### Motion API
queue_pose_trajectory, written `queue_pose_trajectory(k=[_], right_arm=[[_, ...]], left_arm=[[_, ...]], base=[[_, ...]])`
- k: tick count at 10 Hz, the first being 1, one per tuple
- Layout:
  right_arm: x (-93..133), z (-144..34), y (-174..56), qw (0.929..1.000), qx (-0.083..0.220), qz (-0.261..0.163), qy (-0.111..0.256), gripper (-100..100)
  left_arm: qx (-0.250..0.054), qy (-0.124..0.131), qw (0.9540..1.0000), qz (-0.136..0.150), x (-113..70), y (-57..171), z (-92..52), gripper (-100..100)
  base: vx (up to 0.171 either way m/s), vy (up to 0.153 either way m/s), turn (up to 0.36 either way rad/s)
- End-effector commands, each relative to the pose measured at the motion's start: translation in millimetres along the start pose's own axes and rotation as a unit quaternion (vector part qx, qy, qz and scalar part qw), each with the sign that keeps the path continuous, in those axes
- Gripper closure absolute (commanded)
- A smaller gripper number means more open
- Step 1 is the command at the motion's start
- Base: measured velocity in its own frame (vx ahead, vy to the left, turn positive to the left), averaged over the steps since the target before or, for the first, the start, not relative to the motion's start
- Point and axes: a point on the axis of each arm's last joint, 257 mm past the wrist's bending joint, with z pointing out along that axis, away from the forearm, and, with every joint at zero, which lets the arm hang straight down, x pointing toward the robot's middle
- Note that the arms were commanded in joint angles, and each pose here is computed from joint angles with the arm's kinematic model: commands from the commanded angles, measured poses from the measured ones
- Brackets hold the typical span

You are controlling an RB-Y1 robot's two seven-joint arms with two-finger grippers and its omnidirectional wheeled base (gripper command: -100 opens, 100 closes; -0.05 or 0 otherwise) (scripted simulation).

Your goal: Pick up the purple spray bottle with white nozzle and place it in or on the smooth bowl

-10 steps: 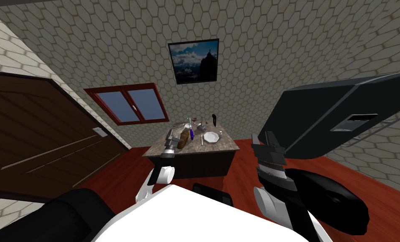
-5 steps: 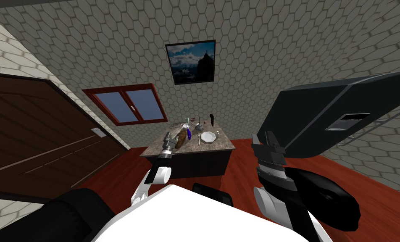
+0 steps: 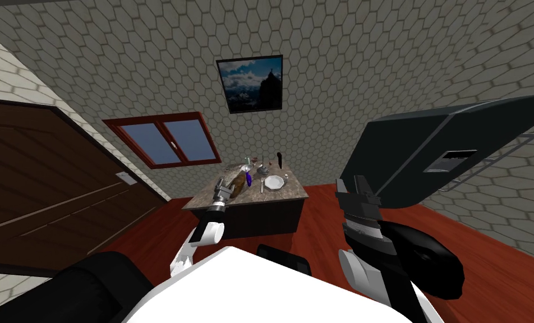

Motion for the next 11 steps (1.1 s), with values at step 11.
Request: queue_pose_trajectory(k=[11], right_arm=[[0.0,0.0,0.0,1.0000,0.000,0.000,0.000,0]], left_arm=[[-0.030,-0.120,0.9802,-0.155,-104.7,7.8,-7.7,-100]], base=[[0.001,-0.056,-0.053]])
